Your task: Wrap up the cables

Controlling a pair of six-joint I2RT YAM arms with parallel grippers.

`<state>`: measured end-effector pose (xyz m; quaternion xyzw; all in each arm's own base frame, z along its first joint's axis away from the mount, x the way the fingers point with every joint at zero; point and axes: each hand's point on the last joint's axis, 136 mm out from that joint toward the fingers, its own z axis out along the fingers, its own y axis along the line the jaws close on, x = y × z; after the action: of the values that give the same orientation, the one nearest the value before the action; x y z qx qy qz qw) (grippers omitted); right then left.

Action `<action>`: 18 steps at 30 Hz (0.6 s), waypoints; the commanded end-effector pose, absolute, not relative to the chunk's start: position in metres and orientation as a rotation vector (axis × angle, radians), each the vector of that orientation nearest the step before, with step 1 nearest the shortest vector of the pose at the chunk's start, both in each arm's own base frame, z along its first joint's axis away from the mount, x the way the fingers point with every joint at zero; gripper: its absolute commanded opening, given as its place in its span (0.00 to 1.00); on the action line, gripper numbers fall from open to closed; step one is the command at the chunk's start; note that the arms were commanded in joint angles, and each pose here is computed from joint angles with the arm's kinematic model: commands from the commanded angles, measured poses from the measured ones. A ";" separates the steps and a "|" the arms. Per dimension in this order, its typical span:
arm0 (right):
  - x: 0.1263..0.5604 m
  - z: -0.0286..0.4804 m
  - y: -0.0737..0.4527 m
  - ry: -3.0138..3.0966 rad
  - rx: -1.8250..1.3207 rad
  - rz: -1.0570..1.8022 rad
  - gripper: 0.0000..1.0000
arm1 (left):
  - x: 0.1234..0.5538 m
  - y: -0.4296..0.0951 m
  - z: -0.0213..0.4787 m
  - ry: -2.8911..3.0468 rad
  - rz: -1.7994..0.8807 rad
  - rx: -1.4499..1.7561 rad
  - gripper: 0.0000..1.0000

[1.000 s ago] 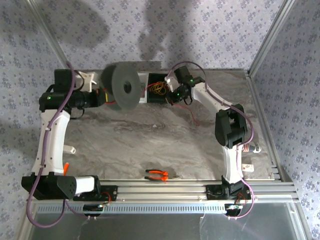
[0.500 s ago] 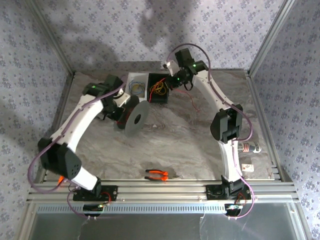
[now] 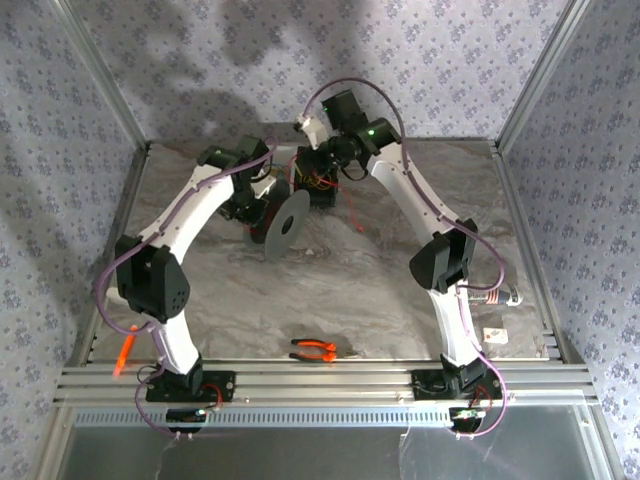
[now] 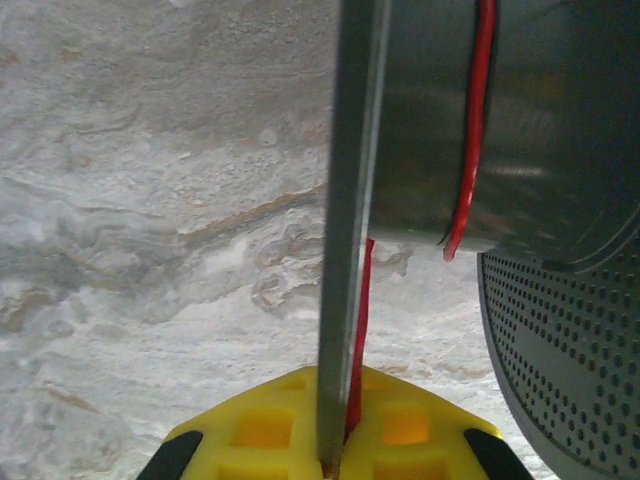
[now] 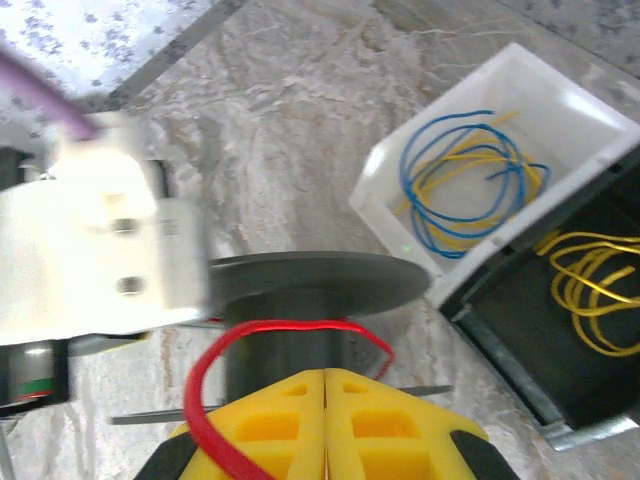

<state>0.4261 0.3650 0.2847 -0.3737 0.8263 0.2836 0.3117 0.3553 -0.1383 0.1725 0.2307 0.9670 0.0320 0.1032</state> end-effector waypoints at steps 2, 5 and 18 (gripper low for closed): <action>0.382 0.355 0.389 1.973 -1.047 0.855 0.00 | 0.362 -0.152 0.172 2.886 -0.167 0.524 0.00; 0.362 0.345 0.402 1.970 -1.083 0.884 0.00 | 0.370 -0.153 0.170 2.869 -0.299 0.432 0.00; 0.281 0.273 0.463 2.032 -1.307 0.903 0.00 | 0.397 -0.140 0.182 2.753 -0.448 0.165 0.00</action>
<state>0.3068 0.4432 0.2568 -0.4652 0.7866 0.3033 0.2699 0.3759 -0.1372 0.1566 0.0935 0.9814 -0.1275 0.1085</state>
